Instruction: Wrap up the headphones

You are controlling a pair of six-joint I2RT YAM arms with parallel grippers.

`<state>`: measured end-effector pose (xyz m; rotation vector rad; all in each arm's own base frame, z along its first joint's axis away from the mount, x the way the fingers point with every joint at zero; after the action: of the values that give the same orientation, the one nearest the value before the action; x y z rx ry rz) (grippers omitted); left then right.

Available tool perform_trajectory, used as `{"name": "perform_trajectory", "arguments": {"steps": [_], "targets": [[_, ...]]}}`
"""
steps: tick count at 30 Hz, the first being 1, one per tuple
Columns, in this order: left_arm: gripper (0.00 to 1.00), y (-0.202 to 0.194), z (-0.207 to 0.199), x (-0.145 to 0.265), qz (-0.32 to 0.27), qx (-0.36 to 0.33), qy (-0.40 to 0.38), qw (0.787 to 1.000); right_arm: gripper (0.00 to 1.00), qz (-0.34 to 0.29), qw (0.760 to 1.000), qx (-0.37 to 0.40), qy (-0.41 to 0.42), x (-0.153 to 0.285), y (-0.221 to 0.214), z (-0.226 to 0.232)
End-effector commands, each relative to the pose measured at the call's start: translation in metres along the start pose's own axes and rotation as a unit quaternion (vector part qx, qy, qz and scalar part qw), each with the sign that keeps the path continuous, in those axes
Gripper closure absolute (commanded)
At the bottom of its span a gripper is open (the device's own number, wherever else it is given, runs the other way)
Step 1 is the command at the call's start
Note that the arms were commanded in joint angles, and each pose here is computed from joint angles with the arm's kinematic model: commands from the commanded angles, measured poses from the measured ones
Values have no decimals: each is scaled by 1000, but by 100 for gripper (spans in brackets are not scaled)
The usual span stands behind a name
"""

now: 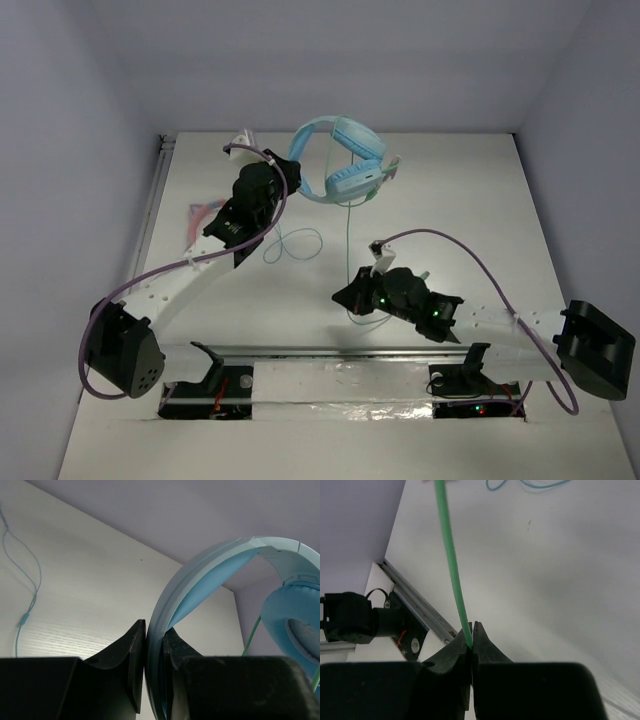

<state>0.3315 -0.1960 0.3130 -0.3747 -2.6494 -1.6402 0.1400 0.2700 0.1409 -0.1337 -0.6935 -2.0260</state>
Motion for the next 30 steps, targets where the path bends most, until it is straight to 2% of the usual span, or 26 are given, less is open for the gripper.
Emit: {"name": "perform_trajectory", "arguments": {"steps": [1,4,6,8,9,10,13,16,17,21,25,26,29,30], "targets": [[100,38,-8,-8,-113,91,-1,989,100,8,999,33,2,4,-12,28],[100,16,7,-18,-100,72,35,992,100,32,998,58,-12,5,-23,44],[100,6,12,-20,-96,58,51,992,100,48,996,78,5,8,-32,73],[100,-10,22,-23,-85,21,84,993,100,80,988,130,-34,12,-46,72],[100,-16,28,-23,-79,8,98,992,100,76,987,141,-27,13,-40,93],[100,-30,29,-20,-63,-7,102,993,100,90,980,169,-61,17,-39,85],[100,-63,39,-9,-27,-56,114,992,100,92,973,204,-56,27,-27,109],[100,-97,40,16,7,-104,106,989,100,102,962,242,-69,42,-14,124],[100,-109,36,25,22,-116,91,989,100,100,957,255,-95,45,-10,119],[100,-136,40,53,72,-171,77,980,100,89,950,278,-111,51,9,122],[100,-148,43,80,131,-209,45,968,100,88,943,295,-122,59,25,122],[100,-145,40,83,127,-209,37,969,100,89,942,297,-130,60,28,119],[100,-144,32,97,169,-219,-18,961,100,91,936,308,-146,66,35,115],[100,-150,31,105,204,-227,-41,951,100,82,935,307,-156,68,42,115]]}}
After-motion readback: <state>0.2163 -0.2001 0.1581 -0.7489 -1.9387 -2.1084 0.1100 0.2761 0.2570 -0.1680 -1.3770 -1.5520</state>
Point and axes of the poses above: each gripper's point midway between its finger pads, its own x axis back along the fingers, its own z axis along the line the jaws close on, y = z × x, the point moved 6 cm from there along x, back along the fingers, and after that the axes turned 15 degrees about -x, right-handed, at the moved point
